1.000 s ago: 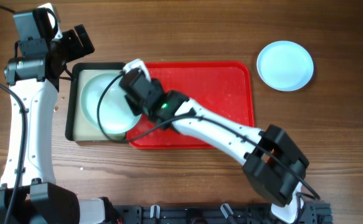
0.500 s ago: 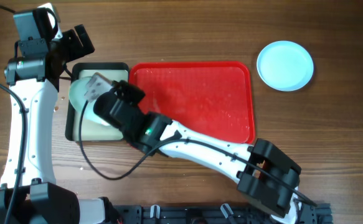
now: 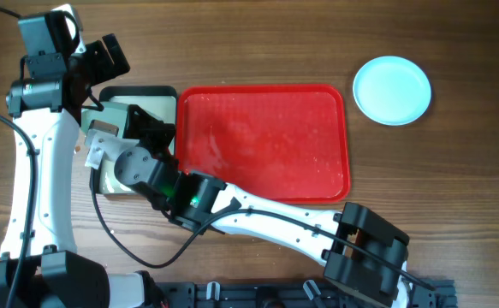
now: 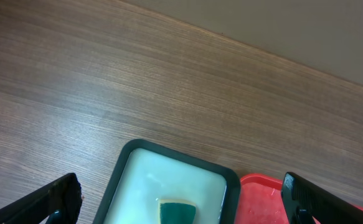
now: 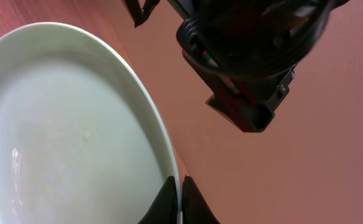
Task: Clean dirty plates on tray and stack at the side
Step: 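Hold the plate tilted over the black tray with the right gripper, then carry the plate right toward the plate stack with the right gripper, then lower the plate onto the stack and open the right gripper, then withdraw the right gripper from the stacked plates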
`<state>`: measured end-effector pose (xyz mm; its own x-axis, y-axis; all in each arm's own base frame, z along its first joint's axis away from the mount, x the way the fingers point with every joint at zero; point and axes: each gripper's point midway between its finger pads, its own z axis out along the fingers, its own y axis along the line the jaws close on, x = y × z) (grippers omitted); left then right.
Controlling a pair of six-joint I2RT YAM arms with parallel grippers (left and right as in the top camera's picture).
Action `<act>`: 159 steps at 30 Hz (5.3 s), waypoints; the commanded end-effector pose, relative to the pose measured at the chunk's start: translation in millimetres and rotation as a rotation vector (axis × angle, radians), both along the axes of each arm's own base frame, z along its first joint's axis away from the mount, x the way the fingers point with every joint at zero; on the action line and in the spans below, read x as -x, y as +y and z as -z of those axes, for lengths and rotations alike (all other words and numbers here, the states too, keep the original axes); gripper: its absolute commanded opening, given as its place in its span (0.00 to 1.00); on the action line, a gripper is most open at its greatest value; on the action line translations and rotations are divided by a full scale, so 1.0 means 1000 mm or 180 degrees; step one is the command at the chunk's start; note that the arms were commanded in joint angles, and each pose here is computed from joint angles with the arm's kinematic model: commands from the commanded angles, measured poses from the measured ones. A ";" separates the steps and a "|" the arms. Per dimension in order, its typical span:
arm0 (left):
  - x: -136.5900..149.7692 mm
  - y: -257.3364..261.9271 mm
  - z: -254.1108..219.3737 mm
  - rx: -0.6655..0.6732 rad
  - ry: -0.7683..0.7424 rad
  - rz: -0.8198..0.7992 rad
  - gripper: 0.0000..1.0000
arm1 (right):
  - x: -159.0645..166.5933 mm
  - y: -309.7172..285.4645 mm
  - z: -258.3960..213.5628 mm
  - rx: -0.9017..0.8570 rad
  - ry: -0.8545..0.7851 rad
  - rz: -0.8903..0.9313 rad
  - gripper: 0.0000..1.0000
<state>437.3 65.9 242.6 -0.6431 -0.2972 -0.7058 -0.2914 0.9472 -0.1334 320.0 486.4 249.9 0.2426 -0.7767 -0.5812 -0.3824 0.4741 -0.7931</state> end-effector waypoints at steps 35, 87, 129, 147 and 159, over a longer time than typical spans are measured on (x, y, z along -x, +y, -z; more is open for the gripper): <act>-0.001 0.001 -0.001 0.0015 -0.0011 -0.0026 1.00 | -0.011 -0.015 0.015 -0.0175 0.0285 0.0255 0.06; -0.001 0.001 -0.001 0.0015 -0.0011 -0.0026 1.00 | -0.108 -0.636 0.127 -0.3436 0.2473 0.4569 0.04; -0.001 0.001 -0.001 0.0015 -0.0011 -0.0026 1.00 | -0.130 -0.479 0.179 -0.2712 0.3066 0.2746 0.50; -0.001 0.001 -0.001 0.0015 -0.0011 -0.0026 1.00 | -0.119 -0.427 0.185 -0.2081 0.3173 0.2346 1.00; -0.001 0.001 -0.001 0.0015 -0.0011 -0.0026 1.00 | -0.119 -0.427 0.185 -0.2081 0.3173 0.2346 1.00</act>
